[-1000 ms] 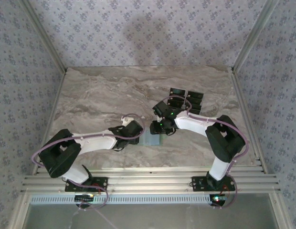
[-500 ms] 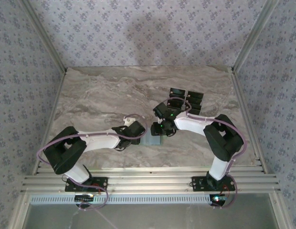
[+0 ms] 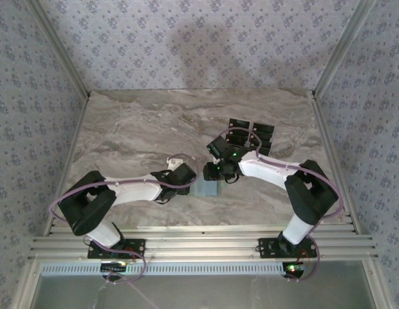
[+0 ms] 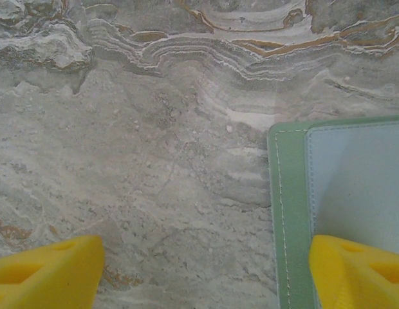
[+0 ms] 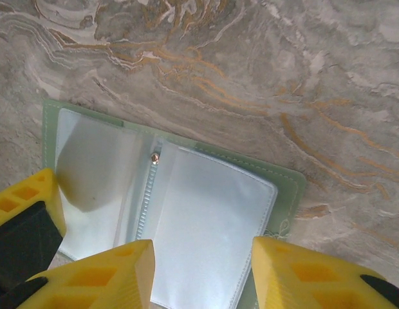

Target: Put the credit cards into the card holder

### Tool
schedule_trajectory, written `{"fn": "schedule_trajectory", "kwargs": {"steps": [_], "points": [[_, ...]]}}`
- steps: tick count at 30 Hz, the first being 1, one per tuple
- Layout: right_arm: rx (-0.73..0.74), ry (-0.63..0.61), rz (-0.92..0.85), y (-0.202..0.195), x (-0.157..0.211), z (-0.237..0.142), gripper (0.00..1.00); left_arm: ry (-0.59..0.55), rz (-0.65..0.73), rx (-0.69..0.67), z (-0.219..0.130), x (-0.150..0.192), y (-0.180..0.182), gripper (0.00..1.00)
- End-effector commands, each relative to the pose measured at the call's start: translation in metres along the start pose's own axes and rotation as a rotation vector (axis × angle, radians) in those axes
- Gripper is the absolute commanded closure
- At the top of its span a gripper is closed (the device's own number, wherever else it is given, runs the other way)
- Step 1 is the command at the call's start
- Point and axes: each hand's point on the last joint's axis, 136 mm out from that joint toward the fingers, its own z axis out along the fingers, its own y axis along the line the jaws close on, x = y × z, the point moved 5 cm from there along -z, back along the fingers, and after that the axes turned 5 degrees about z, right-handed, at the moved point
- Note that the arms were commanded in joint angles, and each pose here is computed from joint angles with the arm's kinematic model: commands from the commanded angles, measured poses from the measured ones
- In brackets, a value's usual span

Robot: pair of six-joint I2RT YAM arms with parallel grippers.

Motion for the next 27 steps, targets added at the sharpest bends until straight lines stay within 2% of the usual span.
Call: {"fn": "schedule_trajectory", "kwargs": {"steps": [1,8,12,27], "points": [[0.017,0.022,-0.019,0.002,0.0,0.01,0.54,-0.001,0.01,-0.007,-0.007,0.0,0.001,0.17],[0.044,0.083,-0.009,-0.009,0.013,0.034,0.54,0.005,0.008,-0.012,-0.004,0.003,0.002,0.17],[0.002,0.113,0.027,-0.008,0.019,0.044,0.54,0.01,0.008,-0.01,-0.002,0.004,0.001,0.17],[-0.168,0.12,0.109,0.019,0.014,0.041,0.54,-0.012,-0.005,-0.002,-0.007,0.002,0.003,0.16]]}}
